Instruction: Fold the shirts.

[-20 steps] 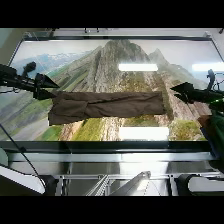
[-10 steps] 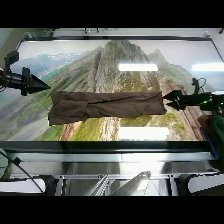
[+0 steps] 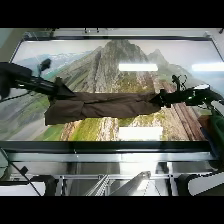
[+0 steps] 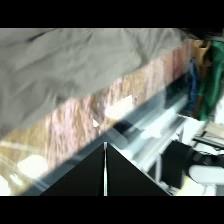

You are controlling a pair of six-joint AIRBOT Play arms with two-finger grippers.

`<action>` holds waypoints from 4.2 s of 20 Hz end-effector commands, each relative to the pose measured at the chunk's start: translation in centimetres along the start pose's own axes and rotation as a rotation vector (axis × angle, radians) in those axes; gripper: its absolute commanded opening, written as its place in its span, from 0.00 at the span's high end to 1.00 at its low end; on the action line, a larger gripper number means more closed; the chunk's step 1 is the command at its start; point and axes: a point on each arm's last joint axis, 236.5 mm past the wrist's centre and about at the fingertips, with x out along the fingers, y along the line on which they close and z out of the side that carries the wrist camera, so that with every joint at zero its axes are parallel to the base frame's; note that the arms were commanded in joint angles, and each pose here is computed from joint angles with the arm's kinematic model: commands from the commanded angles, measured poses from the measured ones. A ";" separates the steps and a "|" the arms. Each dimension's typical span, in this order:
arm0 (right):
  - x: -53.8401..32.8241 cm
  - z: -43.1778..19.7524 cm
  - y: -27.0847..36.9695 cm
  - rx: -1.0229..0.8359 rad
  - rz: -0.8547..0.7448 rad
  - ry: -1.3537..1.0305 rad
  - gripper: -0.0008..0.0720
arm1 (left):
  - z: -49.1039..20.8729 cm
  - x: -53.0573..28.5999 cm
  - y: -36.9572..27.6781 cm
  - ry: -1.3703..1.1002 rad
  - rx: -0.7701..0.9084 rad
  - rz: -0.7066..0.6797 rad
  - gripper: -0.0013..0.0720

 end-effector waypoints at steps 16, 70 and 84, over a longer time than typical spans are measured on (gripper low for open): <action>-16.6 -1.3 10.4 -0.113 0.430 -0.024 0.96 | -2.3 29.1 -5.3 0.397 0.241 0.187 0.96; 14.5 -8.9 8.8 0.052 0.111 0.079 0.03 | -6.7 -15.9 -5.3 -0.540 0.201 0.145 0.95; -18.5 3.0 20.4 -0.176 0.305 -0.612 0.96 | -5.6 -15.1 -3.4 -0.504 0.164 0.128 0.95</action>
